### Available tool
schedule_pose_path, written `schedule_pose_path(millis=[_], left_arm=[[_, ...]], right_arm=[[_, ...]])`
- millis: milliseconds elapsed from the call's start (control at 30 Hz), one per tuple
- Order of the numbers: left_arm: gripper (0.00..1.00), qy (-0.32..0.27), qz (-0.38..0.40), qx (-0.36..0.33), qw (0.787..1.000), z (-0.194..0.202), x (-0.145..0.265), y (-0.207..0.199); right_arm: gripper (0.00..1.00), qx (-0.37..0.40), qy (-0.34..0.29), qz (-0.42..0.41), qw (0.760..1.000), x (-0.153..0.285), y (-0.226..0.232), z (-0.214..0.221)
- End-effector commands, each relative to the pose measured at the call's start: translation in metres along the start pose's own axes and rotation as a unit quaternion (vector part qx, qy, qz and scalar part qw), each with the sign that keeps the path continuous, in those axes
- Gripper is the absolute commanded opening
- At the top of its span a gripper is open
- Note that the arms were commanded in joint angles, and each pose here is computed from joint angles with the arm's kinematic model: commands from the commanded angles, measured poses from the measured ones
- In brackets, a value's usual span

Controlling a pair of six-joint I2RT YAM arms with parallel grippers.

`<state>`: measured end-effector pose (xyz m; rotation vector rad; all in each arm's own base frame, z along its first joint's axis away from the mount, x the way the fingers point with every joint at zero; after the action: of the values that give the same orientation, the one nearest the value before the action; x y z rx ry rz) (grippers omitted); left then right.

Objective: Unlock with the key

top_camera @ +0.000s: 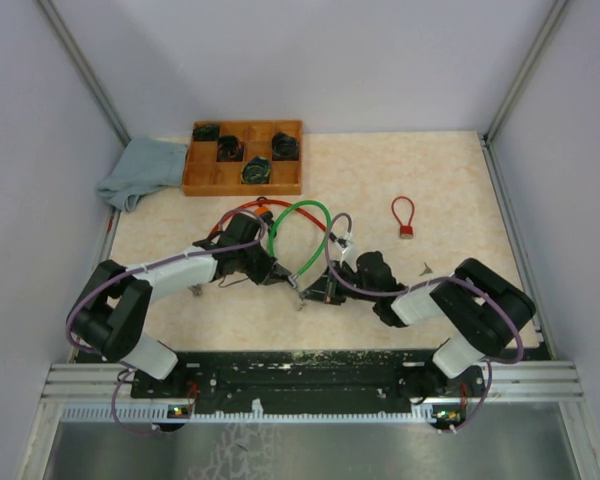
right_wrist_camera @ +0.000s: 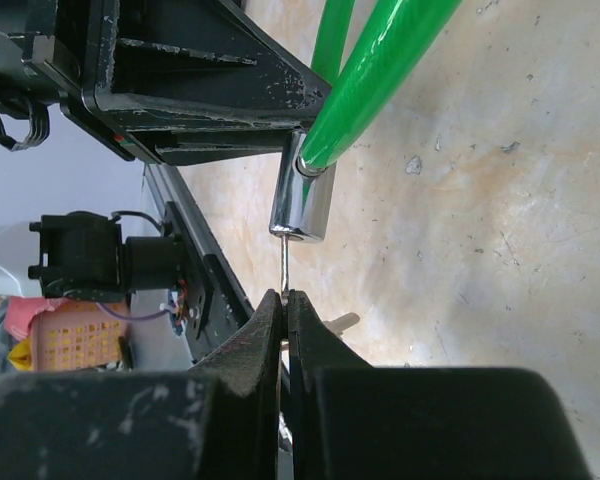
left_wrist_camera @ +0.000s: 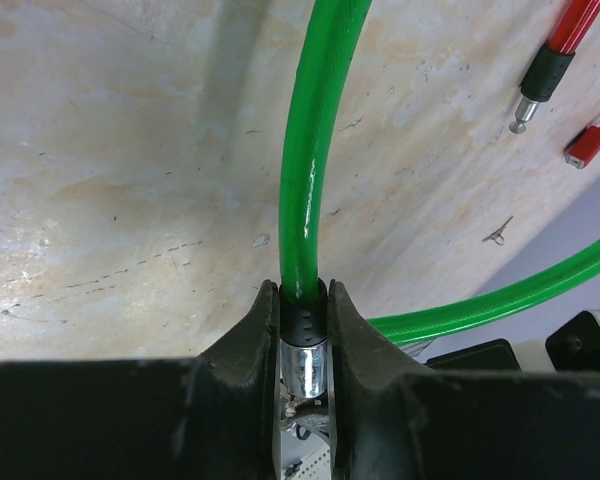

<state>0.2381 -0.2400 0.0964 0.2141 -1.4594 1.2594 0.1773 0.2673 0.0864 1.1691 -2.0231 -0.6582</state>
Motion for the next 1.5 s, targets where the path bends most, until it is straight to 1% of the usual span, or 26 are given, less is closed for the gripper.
schedule_pose_path(millis=[0, 133, 300, 500, 633, 767, 933, 1033, 1167, 1300, 1367, 1467], left_arm=[[0.00, 0.004, 0.023, -0.005, 1.000, 0.004, 0.000, -0.009], [0.00, -0.002, 0.022, -0.014, 1.000, 0.006, 0.000, -0.009], [0.00, -0.025, 0.018, -0.023, 0.999, 0.006, 0.005, -0.003], [0.00, -0.035, 0.017, -0.032, 0.999, 0.013, 0.008, -0.002], [0.00, -0.018, 0.015, -0.026, 0.999, 0.024, 0.005, -0.002], [0.00, -0.003, 0.013, -0.015, 1.000, 0.034, 0.001, 0.000], [0.00, 0.033, 0.023, 0.004, 0.999, 0.044, 0.000, 0.000], [0.00, 0.036, 0.024, -0.003, 0.999, 0.048, 0.003, -0.002], [0.00, 0.043, 0.035, -0.010, 0.998, 0.057, 0.008, -0.001], [0.00, 0.032, 0.045, -0.021, 0.998, 0.052, 0.012, 0.005], [0.03, 0.024, 0.055, -0.021, 0.998, 0.045, 0.016, 0.009], [0.19, 0.019, 0.086, -0.019, 0.996, 0.035, 0.022, 0.013]], right_arm=[[0.00, 0.007, -0.032, -0.030, 0.999, -0.008, 0.011, -0.021], [0.00, 0.001, -0.036, -0.025, 0.999, -0.008, 0.010, -0.022], [0.00, -0.014, -0.049, -0.008, 0.999, -0.005, 0.004, -0.026], [0.00, -0.008, -0.054, 0.002, 0.998, -0.007, 0.004, -0.032], [0.00, -0.005, -0.060, 0.017, 0.998, -0.010, 0.001, -0.033], [0.00, -0.002, -0.078, 0.023, 0.997, -0.012, 0.002, -0.037], [0.00, 0.011, -0.095, 0.023, 0.995, -0.019, 0.002, -0.035], [0.00, 0.006, -0.105, 0.025, 0.994, -0.021, -0.001, -0.035], [0.00, 0.004, -0.119, 0.048, 0.992, -0.025, -0.008, -0.040], [0.00, -0.005, -0.134, 0.018, 0.991, -0.023, 0.002, -0.046], [0.00, -0.009, -0.131, 0.017, 0.991, -0.022, 0.002, -0.043], [0.00, -0.017, -0.133, 0.016, 0.991, -0.016, 0.002, -0.040]])
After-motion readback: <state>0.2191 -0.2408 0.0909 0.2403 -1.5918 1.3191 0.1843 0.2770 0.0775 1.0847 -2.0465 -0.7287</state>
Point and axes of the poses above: each gripper's point midway between its finger pads, its own x axis back along the fingers, its own y axis along the line the jaws close on, z = x × y, the point moved 5 cm from there along x, back along the fingers, and after that the axes turned 15 degrees about x, right-handed, at the moved point
